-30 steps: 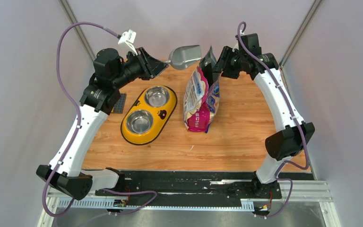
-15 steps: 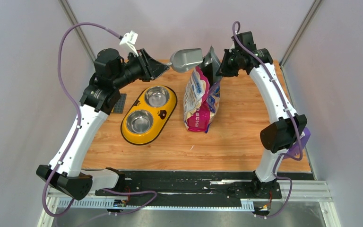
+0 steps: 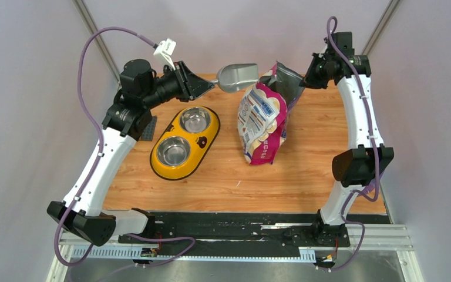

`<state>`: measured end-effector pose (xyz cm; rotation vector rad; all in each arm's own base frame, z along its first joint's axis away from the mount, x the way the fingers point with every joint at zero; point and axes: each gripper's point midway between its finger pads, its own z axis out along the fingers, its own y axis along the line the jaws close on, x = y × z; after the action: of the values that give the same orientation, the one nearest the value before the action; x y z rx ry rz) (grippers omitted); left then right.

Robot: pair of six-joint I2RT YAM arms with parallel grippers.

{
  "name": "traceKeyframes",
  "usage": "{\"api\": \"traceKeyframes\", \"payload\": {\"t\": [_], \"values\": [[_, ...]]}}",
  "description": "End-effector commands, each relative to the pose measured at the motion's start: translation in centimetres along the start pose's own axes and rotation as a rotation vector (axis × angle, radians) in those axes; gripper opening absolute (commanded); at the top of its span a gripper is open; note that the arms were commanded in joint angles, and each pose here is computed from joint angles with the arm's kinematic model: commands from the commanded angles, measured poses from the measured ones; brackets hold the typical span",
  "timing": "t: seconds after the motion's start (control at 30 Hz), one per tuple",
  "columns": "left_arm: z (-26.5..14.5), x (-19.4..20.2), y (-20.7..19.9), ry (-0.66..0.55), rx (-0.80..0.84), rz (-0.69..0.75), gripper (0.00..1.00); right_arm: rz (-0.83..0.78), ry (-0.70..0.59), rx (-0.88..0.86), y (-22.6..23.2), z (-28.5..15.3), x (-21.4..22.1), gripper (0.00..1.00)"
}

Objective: Serve the pet food

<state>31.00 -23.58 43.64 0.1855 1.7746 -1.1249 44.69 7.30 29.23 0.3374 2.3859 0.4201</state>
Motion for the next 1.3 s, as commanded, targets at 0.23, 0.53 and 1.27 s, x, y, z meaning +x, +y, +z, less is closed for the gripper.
{"api": "traceKeyframes", "payload": {"t": [0.23, 0.53, 1.27], "values": [[0.4, -2.3, -2.8, -0.050, 0.127, 0.012, 0.00, -0.081, -0.227, -0.070, 0.7, -2.9, -6.6, 0.00], [1.2, -2.2, -3.4, -0.030, 0.178, -0.027, 0.00, -0.155, -0.123, -0.121, 3.5, -1.8, -2.0, 0.00], [0.8, -1.9, -2.1, -0.007, 0.081, -0.049, 0.00, -0.254, -0.265, -0.093, 12.9, -5.2, 0.7, 0.00]]}}
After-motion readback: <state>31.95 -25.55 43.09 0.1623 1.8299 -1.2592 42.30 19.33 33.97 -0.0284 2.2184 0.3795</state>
